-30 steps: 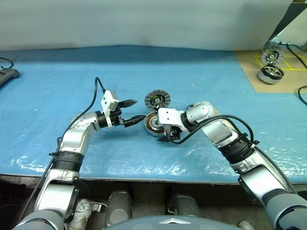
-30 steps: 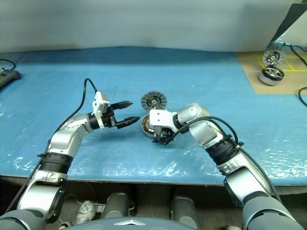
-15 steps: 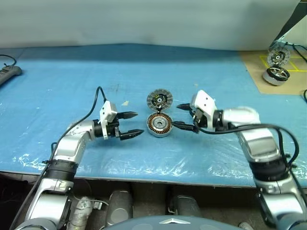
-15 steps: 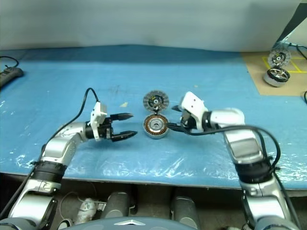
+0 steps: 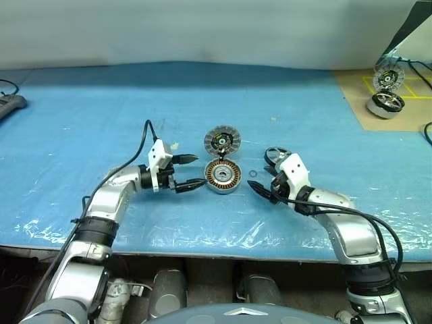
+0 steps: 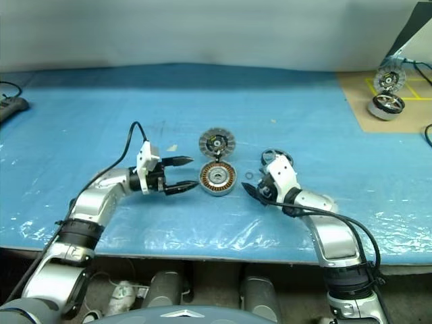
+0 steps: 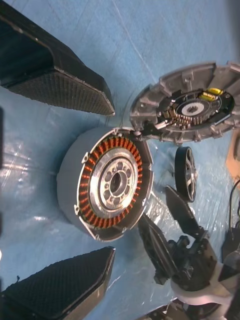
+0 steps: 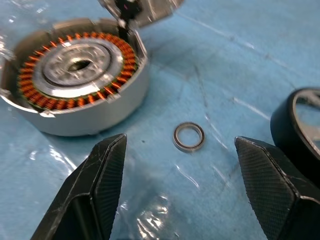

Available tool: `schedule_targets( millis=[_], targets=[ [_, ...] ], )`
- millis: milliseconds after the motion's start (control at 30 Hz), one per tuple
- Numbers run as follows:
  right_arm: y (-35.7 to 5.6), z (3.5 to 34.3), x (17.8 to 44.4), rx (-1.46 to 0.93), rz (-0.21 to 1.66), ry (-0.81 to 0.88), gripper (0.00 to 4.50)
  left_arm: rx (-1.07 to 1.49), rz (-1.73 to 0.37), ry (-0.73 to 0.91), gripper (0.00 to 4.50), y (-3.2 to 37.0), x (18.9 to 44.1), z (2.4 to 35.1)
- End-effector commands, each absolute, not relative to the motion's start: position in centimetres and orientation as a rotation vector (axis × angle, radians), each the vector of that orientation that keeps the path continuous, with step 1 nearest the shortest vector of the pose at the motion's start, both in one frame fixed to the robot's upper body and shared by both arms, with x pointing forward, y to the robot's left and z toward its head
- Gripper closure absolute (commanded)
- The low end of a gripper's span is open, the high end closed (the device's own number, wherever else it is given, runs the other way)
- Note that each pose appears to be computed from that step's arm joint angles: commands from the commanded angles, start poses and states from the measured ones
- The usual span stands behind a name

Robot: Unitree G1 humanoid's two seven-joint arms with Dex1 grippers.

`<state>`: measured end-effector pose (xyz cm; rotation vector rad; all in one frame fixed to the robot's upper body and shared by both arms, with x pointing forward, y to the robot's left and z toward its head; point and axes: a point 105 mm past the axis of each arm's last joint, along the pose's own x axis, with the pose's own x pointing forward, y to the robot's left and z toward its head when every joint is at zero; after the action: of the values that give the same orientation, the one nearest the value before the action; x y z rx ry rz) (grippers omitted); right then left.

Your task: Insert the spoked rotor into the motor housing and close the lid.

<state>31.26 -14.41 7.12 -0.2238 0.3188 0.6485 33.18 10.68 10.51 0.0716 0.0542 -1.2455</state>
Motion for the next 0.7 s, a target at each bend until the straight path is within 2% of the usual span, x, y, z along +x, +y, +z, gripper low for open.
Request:
schedule_targets(
  millis=[33,167,400,700],
  targets=[
    [-14.5,7.1,32.1,-0.239,0.624,0.292,0.85,0.097,-1.257,0.009,0.00,11.1,32.6,11.2],
    [-14.0,6.2,32.4,-0.237,0.623,0.303,0.85,0.105,-1.261,0.002,0.00,11.1,31.4,11.2],
    [-12.8,5.4,32.0,-0.280,0.670,0.306,0.85,0.108,-1.259,0.008,0.00,10.4,31.1,11.8],
    [-14.0,5.1,32.1,-0.290,0.648,0.321,3.89,0.116,-1.250,0.004,0.00,10.1,32.0,13.3]
  ],
)
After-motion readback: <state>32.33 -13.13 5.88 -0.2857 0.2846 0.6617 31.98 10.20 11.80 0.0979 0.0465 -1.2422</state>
